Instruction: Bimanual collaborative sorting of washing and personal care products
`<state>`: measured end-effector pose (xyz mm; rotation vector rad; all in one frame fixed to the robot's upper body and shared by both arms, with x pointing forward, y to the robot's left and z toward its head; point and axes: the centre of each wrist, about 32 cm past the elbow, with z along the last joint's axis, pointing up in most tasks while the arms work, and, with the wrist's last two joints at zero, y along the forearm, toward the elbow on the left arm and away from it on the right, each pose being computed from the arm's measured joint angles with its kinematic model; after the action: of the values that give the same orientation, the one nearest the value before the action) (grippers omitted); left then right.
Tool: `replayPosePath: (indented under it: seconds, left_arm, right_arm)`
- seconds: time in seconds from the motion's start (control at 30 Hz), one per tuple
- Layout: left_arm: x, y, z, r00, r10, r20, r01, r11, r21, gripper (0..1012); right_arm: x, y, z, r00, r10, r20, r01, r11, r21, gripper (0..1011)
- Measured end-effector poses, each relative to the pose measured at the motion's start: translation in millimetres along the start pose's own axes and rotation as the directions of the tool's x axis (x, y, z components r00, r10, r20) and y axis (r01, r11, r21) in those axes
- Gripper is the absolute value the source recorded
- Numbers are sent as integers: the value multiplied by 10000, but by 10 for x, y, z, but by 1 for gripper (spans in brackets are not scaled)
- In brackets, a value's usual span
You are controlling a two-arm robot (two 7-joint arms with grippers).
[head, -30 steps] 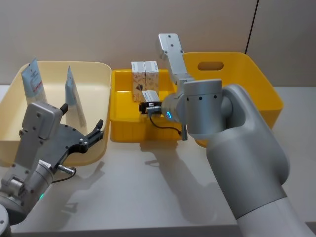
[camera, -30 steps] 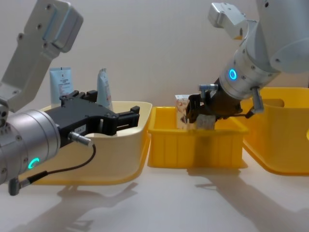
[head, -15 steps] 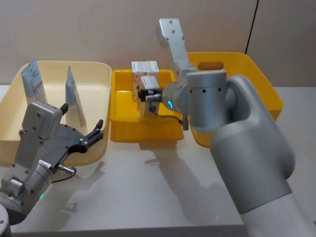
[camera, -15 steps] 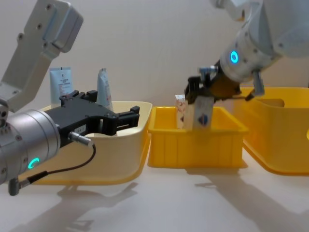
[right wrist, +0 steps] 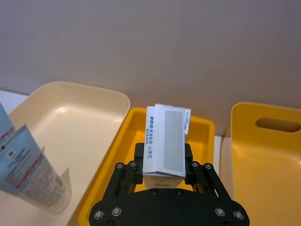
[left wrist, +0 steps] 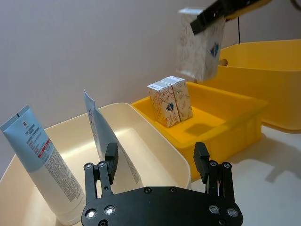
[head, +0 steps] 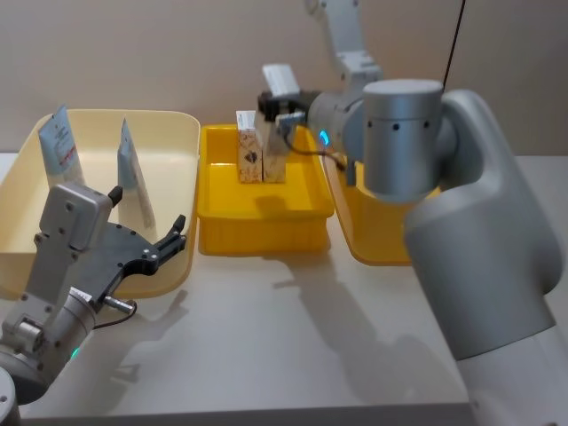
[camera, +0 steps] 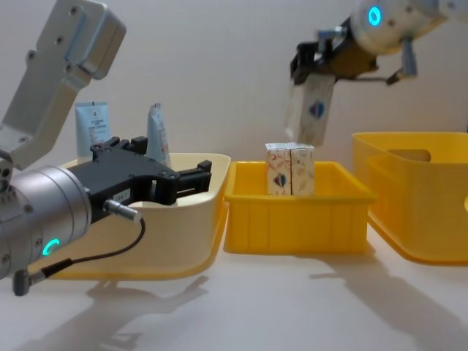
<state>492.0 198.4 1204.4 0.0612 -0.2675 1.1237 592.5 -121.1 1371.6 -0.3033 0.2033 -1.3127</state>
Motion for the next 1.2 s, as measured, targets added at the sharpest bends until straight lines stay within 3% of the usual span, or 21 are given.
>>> replayPosePath:
  seconds: [0.23, 0.5, 0.67, 0.93, 1.2]
  left_arm:
    - [0, 0, 0, 10000, 0, 0, 0, 10000, -1, 1000]
    - [0, 0, 0, 10000, 1, 0, -1, 10000, 0, 1000]
    - [0, 0, 0, 10000, 0, 0, 0, 10000, -1, 1000]
    - [0, 0, 0, 10000, 1, 0, -1, 10000, -1, 1000]
    - [0, 0, 0, 10000, 0, 0, 0, 10000, 0, 1000]
  right_arm:
    - [123, -85, 115, 9985, -480, 245, 459, 9957, 804, 444]
    - [337, -167, 184, 9883, -1446, 496, 1357, 9792, 1507, 445]
    - [574, -208, 188, 9716, -2306, 532, 2187, 9608, 1704, 444]
    - [867, -199, 130, 9567, -2891, 343, 2824, 9501, 1322, 445]
    - [1079, -120, 56, 9651, -2619, -26, 2618, 9643, 393, 445]
